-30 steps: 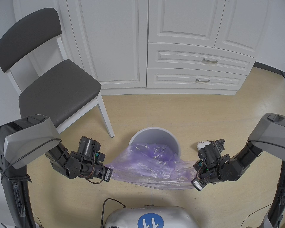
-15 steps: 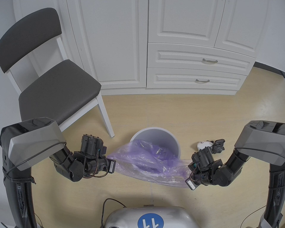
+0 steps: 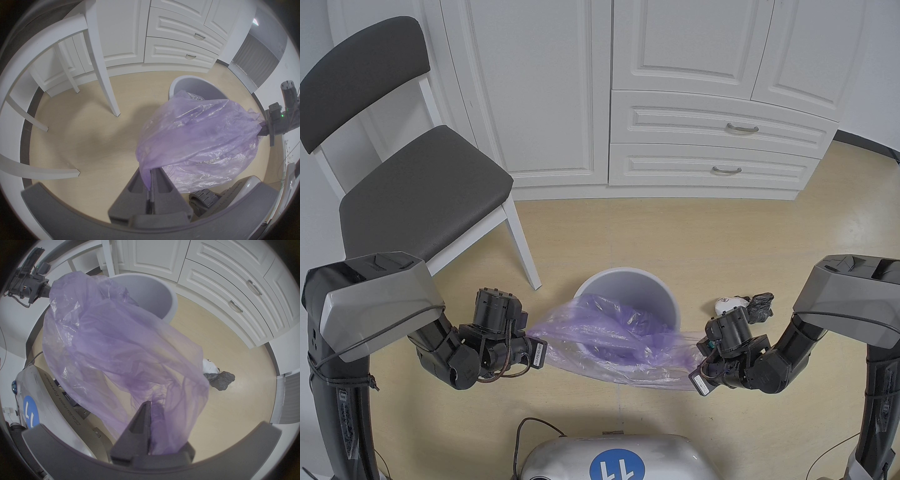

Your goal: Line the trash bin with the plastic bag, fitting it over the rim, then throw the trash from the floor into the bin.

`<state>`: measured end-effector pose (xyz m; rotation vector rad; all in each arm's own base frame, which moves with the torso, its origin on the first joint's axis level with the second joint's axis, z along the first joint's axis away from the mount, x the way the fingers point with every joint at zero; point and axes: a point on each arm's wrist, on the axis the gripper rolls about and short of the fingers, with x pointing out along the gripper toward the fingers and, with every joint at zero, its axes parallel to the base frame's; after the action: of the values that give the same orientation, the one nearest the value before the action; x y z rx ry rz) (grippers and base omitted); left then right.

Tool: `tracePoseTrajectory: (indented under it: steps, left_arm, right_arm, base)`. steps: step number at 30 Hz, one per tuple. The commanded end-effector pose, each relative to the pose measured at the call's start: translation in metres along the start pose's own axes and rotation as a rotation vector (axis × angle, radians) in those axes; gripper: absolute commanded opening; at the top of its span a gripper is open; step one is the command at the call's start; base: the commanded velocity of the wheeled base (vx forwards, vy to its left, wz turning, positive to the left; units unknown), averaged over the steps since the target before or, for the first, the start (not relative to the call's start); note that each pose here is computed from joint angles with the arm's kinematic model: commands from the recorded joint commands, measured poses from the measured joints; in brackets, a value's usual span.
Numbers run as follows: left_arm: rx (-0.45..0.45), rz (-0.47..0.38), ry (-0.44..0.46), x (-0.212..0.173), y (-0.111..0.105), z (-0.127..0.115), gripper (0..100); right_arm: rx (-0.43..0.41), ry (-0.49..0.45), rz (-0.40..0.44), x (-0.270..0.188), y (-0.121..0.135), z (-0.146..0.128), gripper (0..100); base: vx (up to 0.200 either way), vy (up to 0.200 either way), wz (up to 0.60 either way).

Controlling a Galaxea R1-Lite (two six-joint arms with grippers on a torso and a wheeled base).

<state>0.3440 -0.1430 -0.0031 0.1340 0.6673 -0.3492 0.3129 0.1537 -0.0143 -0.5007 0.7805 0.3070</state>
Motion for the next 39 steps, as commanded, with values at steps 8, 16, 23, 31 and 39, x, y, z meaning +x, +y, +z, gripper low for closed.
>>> tracePoseTrajectory:
  steps: [8, 16, 23, 31, 39]
  left_arm:
    - [0.000, 0.001, 0.001, -0.002, 0.001, 0.000, 0]
    - [0.001, 0.001, -0.005, -0.005, 0.001, 0.002, 0]
    - [0.001, 0.006, -0.002, -0.004, 0.003, 0.001, 0]
    - [-0.007, 0.016, -0.002, -0.004, 0.007, 0.001, 0]
    - [-0.015, 0.025, -0.006, -0.004, 0.012, 0.002, 0]
  right_arm:
    - [-0.001, -0.004, -0.001, -0.012, -0.009, -0.001, 100]
    - [-0.001, -0.098, 0.082, -0.041, -0.032, 0.005, 100]
    - [0.038, -0.181, 0.215, -0.058, -0.052, 0.004, 100]
    - [0.096, -0.256, 0.389, -0.059, -0.080, -0.004, 100]
    - [0.095, -0.281, 0.414, -0.062, -0.082, -0.002, 100]
  base:
    - [0.000, 0.000, 0.00]
    - [0.000, 0.000, 0.00]
    - [0.000, 0.000, 0.00]
    - [0.000, 0.000, 0.00]
    - [0.000, 0.000, 0.00]
